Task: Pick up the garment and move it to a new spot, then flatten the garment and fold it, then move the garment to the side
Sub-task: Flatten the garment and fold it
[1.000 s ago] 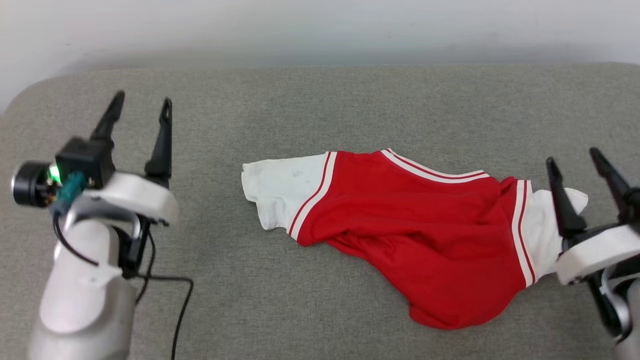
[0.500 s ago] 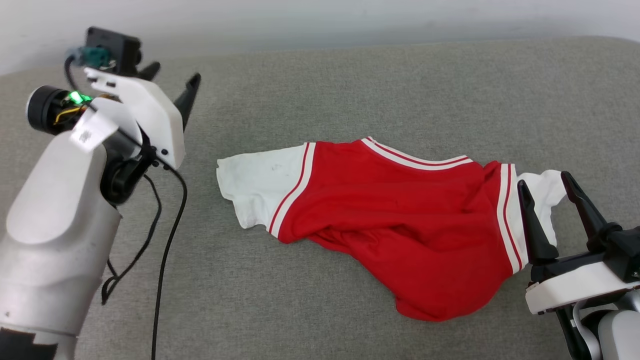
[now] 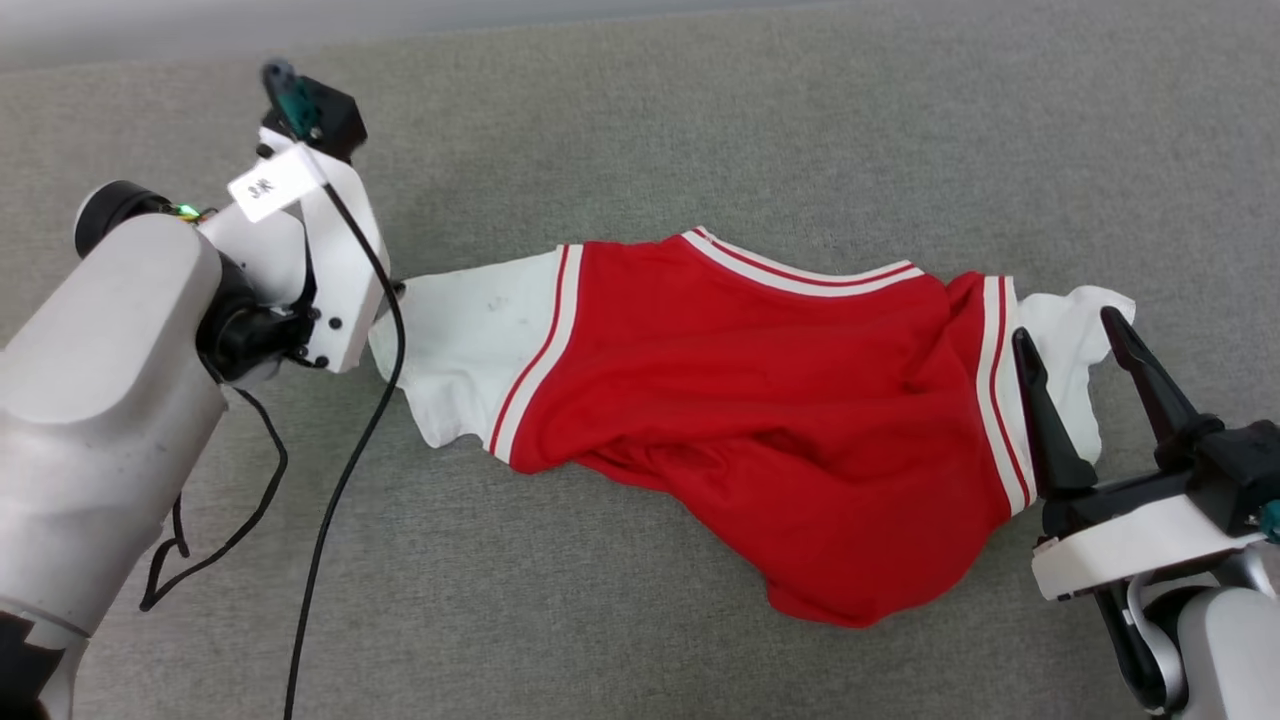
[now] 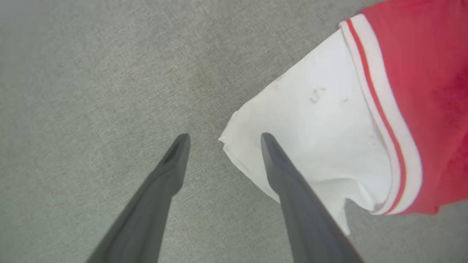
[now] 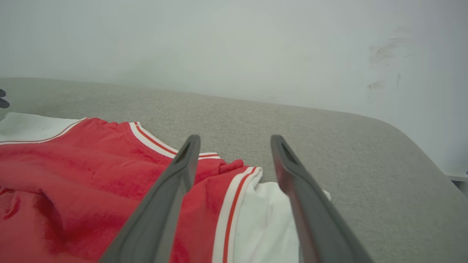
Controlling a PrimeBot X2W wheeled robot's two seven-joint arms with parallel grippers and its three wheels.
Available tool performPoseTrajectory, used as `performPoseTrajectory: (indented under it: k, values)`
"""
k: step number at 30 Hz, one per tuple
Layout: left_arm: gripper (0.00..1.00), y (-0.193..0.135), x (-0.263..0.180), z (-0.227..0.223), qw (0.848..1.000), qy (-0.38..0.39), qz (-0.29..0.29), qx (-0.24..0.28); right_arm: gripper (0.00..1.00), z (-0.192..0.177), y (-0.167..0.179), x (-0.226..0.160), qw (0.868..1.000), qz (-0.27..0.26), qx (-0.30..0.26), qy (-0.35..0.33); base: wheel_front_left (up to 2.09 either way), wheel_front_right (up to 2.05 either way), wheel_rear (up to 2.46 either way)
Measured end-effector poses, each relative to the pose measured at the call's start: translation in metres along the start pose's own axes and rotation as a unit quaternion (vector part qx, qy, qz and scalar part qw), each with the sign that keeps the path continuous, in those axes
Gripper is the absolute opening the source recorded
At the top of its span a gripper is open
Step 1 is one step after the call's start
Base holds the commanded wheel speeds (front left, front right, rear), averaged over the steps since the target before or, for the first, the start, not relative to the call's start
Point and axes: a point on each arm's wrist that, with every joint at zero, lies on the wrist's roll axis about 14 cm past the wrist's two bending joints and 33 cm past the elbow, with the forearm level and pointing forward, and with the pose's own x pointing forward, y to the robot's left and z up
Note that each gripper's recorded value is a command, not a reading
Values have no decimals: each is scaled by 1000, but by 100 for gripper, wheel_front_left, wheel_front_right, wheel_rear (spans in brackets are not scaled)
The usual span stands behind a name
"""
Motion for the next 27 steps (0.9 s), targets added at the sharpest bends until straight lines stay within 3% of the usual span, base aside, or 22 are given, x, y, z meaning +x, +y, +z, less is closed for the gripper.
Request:
performPoseTrajectory:
  k: [11, 12, 13, 20, 27]
  values:
    - [100, -9, 42, -46, 994, 99, -26, 30, 100, -21, -5, 6, 1000, -5, -4, 24, 0, 0, 0]
    - [74, -11, 42, -48, 994, 101, -32, 26, 100, -22, -5, 7, 1000, -5, -4, 25, 0, 0, 0]
    - [0, -11, 42, -49, 994, 100, -34, 25, 100, -22, -5, 8, 1000, -5, -4, 25, 0, 0, 0]
    - [0, -12, 32, -39, 998, 33, -33, 33, 100, -15, -7, 9, 1000, -4, -8, 15, 0, 0, 0]
    - [0, 25, -7, -10, 995, -99, 19, 3, 100, 12, -28, 8, 999, -17, -33, -11, 0, 0, 0]
